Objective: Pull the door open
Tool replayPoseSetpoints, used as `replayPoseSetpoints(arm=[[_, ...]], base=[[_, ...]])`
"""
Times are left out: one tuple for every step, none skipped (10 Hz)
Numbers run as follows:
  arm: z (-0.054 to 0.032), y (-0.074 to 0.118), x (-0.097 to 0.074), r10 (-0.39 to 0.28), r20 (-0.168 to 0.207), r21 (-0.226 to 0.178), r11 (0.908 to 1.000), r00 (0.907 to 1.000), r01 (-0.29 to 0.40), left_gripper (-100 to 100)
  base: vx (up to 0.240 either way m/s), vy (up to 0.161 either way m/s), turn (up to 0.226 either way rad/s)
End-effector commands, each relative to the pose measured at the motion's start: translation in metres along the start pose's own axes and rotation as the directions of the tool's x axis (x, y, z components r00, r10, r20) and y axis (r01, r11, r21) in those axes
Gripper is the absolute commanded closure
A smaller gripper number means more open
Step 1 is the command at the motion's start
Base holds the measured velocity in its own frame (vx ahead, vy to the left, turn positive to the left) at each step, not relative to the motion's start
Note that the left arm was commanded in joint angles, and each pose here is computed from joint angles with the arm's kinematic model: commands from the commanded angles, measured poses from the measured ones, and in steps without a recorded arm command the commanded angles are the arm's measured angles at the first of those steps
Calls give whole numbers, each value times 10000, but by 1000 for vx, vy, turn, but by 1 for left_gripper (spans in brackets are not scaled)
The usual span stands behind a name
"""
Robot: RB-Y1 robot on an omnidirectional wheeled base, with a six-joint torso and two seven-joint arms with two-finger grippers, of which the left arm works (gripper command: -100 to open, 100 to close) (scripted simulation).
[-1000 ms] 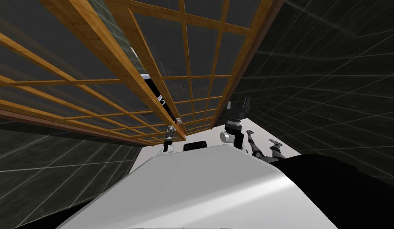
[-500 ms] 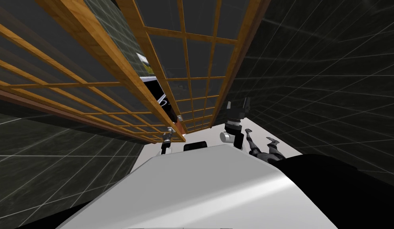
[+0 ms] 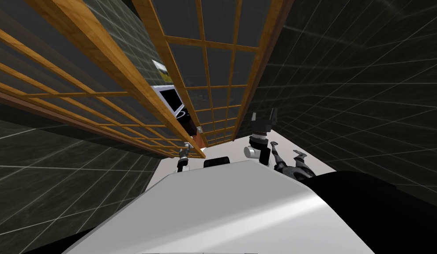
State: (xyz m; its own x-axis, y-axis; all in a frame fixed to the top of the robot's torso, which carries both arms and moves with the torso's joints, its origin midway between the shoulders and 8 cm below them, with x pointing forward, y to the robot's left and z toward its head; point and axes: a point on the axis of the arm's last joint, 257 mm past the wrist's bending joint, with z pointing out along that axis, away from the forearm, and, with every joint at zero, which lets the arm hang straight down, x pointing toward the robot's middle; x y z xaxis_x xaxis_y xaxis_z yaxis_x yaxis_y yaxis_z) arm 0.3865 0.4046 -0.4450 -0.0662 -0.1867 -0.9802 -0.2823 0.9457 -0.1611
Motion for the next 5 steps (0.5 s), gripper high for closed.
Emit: replayPoseSetpoints(arm=[[-26, 213, 30, -89, -169, -358, 9993, 9998, 83, 100], [-25, 212, 28, -88, -164, -357, 9993, 9998, 82, 100], [-26, 213, 30, -89, -169, -358, 9993, 9998, 83, 100], [-26, 213, 30, -89, -169, -358, 9993, 9998, 83, 100], [-26, 213, 30, -89, -169, -358, 9993, 9998, 83, 100]], base=[[-43, 2, -11], [-22, -2, 4], [-6, 2, 4], [9, 0, -6], [3, -7, -1]])
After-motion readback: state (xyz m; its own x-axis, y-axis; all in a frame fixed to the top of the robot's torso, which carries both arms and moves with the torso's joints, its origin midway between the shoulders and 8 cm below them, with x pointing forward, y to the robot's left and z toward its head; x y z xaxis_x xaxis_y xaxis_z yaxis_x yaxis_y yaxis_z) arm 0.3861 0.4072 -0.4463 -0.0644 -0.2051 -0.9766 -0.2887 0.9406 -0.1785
